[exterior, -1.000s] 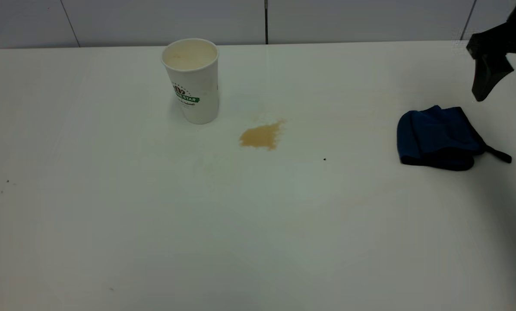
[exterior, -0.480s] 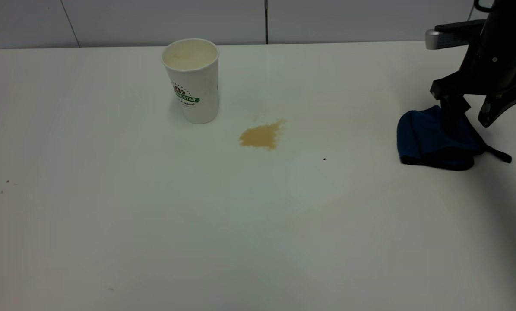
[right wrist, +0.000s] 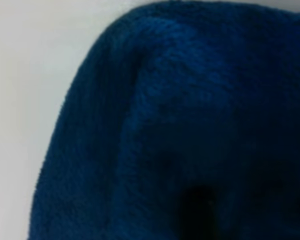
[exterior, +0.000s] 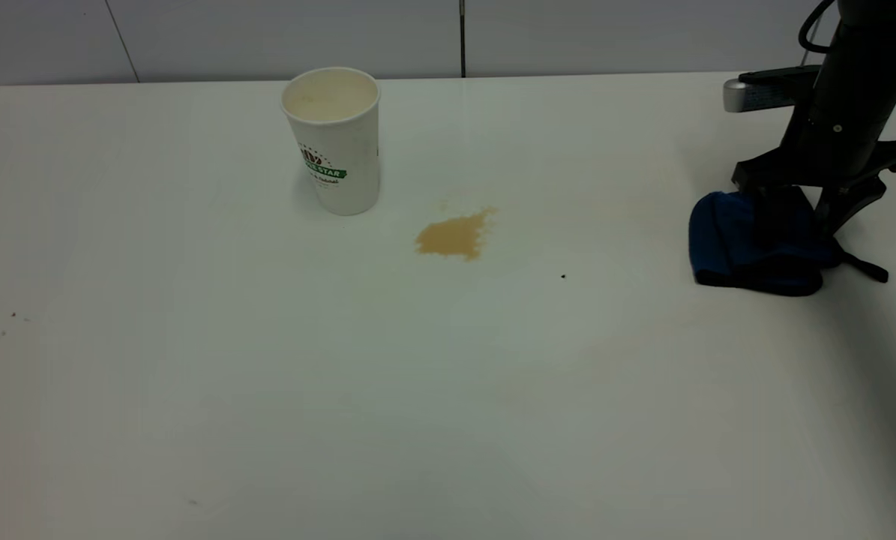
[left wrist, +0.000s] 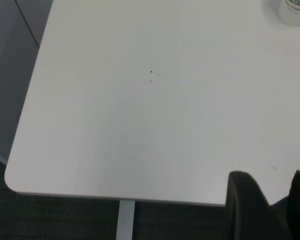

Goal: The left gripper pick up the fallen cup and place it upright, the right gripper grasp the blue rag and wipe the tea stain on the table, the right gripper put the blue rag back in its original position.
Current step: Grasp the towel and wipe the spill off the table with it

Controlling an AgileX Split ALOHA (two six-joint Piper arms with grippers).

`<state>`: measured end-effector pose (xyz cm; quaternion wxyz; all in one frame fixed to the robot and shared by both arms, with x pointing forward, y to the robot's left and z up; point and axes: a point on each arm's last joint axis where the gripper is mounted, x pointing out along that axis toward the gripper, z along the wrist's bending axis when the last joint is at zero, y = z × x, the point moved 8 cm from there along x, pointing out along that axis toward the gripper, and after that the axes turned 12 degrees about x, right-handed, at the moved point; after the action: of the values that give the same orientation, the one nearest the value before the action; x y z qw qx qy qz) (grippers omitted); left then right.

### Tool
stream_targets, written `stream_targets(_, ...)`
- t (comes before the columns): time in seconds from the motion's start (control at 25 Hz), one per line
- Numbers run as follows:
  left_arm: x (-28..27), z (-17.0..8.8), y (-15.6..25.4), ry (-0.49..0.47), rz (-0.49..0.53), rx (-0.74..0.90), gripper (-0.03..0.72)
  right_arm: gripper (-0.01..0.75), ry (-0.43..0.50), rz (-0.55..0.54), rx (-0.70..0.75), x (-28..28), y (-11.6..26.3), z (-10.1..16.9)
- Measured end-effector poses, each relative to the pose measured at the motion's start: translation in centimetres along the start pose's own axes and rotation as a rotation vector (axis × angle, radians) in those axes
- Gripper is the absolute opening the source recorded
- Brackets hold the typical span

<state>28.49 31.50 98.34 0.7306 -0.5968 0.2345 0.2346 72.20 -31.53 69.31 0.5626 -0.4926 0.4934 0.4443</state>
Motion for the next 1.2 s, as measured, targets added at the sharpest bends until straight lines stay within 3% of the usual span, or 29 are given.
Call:
stream_targets(0.12,0.0,0.0,0.0,0.000,0.000,0.000,0.237,0.459,-0.034,0.013,0.015,0.3,0.2,0.5)
stream_targets(0.32,0.0,0.0,0.0,0.000,0.000,0.000,0.237,0.122,-0.088,0.024,-0.023,0.5,0.4,1.6)
stream_targets(0.4,0.0,0.0,0.0,0.000,0.000,0.000,0.237,0.062,-0.091,0.022,-0.060,0.4,0.3,2.3)
stream_targets(0.56,0.0,0.0,0.0,0.000,0.000,-0.001,0.237,0.053,-0.107,0.015,-0.141,0.1,0.1,6.1)
stream_targets(0.72,0.0,0.0,0.0,0.000,0.000,-0.001,0.237,0.053,-0.134,0.040,-0.250,-0.2,1.1,11.9)
stream_targets(0.96,0.0,0.0,0.0,0.000,0.000,-0.001,0.237,0.053,-0.160,0.064,-0.380,-0.9,4.3,20.5)
stream_targets(1.2,0.0,0.0,0.0,0.000,0.000,-0.001,0.237,0.053,-0.186,0.031,-0.469,-1.3,7.5,27.0)
